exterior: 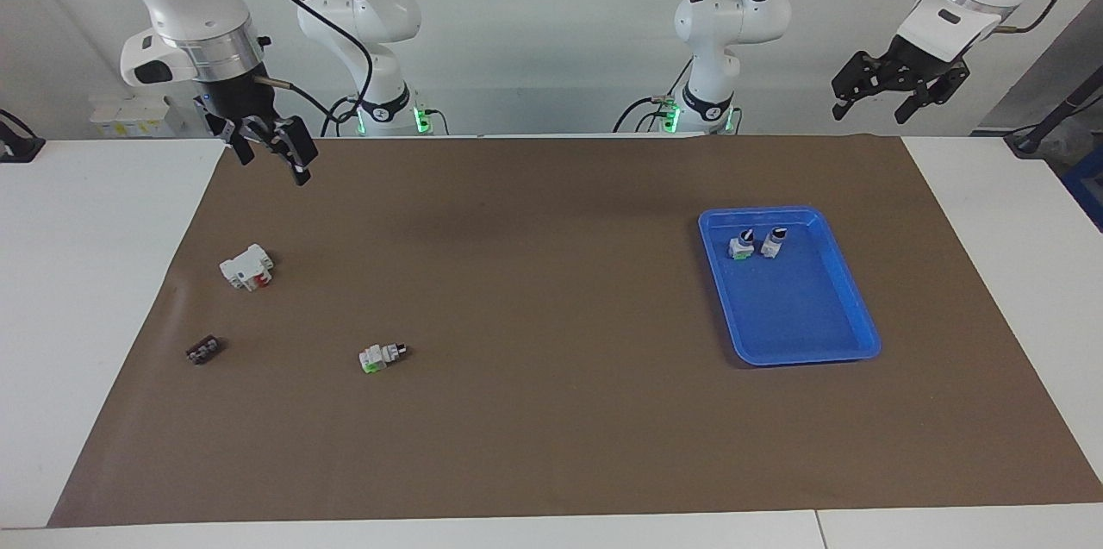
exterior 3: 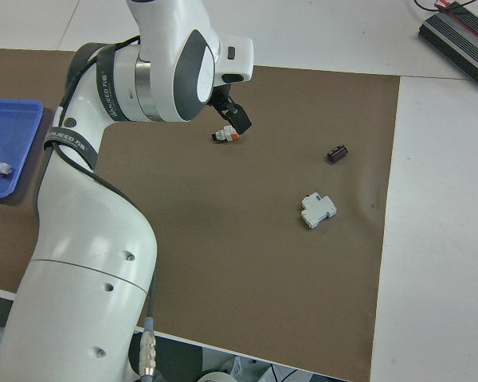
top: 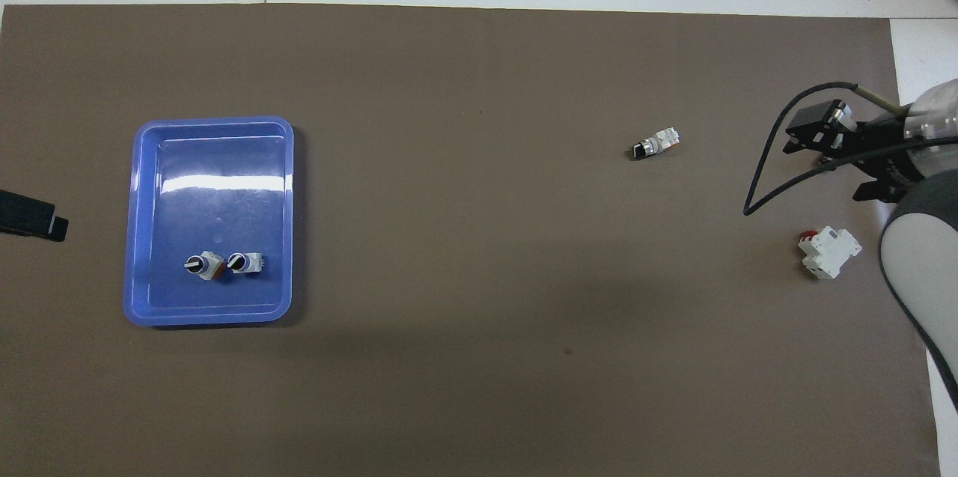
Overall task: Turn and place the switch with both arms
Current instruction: 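Reach the right gripper to the small silver switch and grasp it, then lift the switch with the right gripper and carry it toward the tray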
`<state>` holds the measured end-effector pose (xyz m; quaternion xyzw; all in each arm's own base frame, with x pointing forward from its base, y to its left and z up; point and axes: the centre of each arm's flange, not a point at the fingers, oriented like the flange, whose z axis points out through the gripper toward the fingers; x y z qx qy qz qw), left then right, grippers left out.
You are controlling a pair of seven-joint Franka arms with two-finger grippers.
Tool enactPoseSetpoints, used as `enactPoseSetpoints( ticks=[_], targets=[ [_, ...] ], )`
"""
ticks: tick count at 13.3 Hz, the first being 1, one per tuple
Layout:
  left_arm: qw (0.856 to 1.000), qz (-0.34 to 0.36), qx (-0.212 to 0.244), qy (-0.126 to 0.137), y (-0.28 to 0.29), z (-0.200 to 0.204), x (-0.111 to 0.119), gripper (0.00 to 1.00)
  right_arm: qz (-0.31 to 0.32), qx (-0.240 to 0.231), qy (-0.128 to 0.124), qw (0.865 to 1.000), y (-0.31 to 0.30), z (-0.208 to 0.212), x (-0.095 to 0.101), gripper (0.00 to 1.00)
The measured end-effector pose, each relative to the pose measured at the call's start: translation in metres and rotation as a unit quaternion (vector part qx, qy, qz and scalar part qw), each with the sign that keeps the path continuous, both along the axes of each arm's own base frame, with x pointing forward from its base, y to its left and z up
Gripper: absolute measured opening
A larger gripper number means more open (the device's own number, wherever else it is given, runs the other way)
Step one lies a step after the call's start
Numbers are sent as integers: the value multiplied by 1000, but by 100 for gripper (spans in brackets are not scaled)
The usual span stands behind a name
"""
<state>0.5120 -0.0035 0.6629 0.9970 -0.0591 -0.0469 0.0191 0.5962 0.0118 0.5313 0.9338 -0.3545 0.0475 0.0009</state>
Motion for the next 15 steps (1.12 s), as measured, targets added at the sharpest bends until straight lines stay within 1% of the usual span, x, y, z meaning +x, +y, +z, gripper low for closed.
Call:
enactPoseSetpoints(
  ticks=[2, 3, 5, 7, 8, 10, 15],
  targets=[
    [1000, 0, 0, 0, 0, 0, 0, 100, -43, 6, -11, 999, 6, -53, 30, 100],
    [1000, 0, 0, 0, 0, 0, 0, 100, -63, 10, -16, 998, 10, -77, 42, 100],
    [1000, 0, 0, 0, 0, 0, 0, 100, -106, 19, -24, 994, 18, -124, 60, 100],
    [1000, 0, 0, 0, 0, 0, 0, 100, -147, 33, -29, 988, 25, -165, 72, 100],
    [1000, 0, 0, 0, 0, 0, 0, 100, -163, 39, -26, 986, 29, -183, 75, 100],
    [1000, 0, 0, 0, 0, 0, 0, 100, -176, 45, -14, 983, 36, -210, 76, 100],
    [1000, 0, 0, 0, 0, 0, 0, 100, -187, 55, -21, 981, 46, -237, 78, 99]
  ],
)
